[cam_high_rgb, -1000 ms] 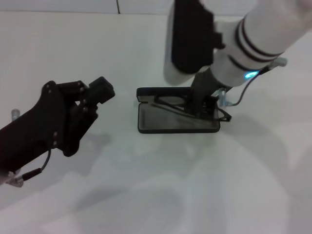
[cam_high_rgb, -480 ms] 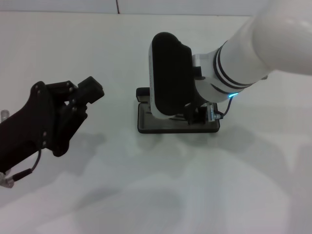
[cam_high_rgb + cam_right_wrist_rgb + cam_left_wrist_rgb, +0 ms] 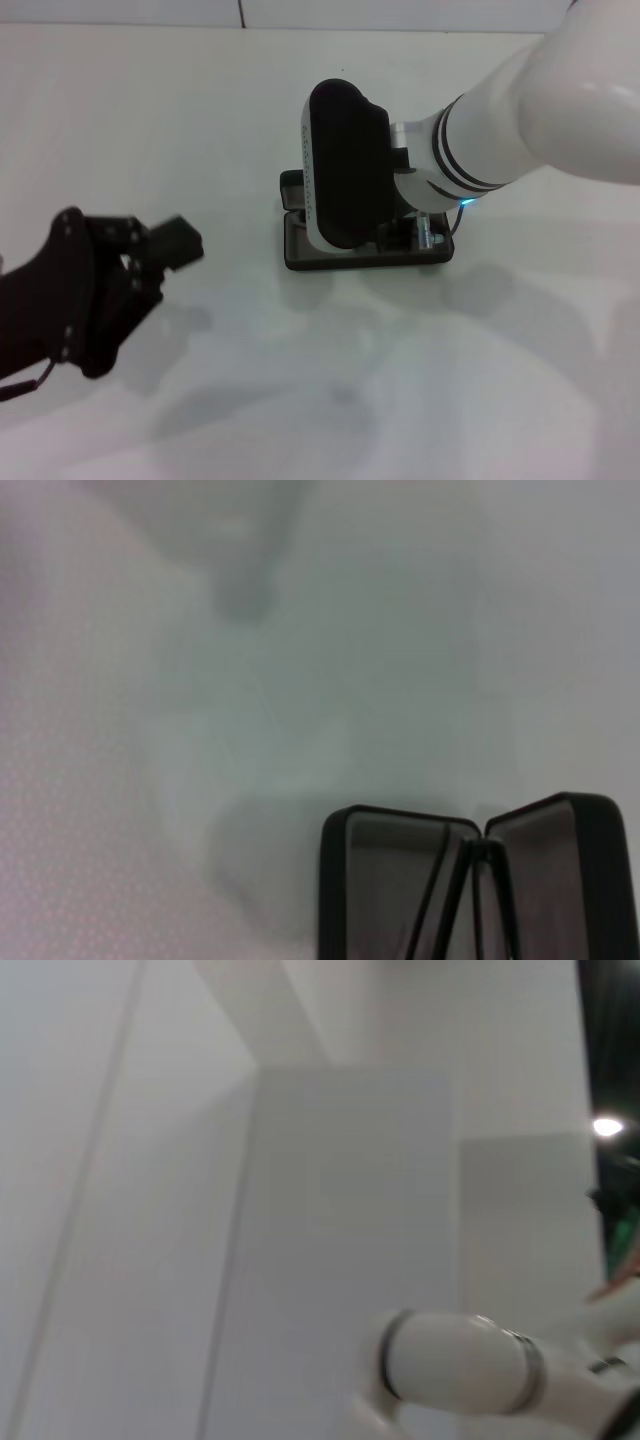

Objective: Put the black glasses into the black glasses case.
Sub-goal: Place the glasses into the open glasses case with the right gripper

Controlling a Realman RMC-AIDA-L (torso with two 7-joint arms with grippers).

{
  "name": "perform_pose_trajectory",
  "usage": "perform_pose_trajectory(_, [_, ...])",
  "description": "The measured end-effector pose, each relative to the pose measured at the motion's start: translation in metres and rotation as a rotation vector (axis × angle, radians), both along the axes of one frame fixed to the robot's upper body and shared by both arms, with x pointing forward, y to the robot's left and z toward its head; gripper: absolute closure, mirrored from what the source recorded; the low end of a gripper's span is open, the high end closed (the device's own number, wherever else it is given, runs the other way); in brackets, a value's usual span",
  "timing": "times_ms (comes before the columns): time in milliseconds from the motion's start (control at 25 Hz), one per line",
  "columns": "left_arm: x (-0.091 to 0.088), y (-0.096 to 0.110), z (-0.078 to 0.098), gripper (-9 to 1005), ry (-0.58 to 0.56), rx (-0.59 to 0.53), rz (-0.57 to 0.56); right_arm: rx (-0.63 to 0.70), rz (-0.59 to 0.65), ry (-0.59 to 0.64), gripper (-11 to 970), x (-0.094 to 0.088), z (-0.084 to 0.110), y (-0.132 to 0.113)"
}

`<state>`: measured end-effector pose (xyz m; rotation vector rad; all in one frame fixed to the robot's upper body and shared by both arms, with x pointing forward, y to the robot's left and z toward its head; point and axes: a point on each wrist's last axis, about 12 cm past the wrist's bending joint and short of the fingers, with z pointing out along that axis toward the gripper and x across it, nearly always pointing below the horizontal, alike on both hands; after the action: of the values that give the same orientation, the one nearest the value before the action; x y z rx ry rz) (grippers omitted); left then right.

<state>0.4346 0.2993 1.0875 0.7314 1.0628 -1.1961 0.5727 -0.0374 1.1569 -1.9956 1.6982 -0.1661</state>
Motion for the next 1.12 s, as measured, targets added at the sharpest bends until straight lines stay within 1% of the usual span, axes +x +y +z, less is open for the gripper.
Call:
perform_pose_trajectory(160, [-0.002,0.001,-0.002,948,0.016,0.033,-0.041,-0.001,0.006,-0.002,852,-0.001,-0.001,0.001])
perform_pose_trajectory(760, [-0.006,0.000,-0.005,948,0.010,0.036,-0.024,-0.040,0.019,-0.004,850,-0.006,0.001,0.000])
perform_pose_trajectory(960, [-0.015,0.002,-0.009,948,0.007,0.023,0.020,-0.067,0.030,-0.022,849,-0.006,-0.001,-0.001])
perform_pose_trajectory(1120, [-0.024,0.000,-0.015,948,0.021,0.032,0.019,-0.082,0.043,-0.032,849,-0.007,-0.002,0.000])
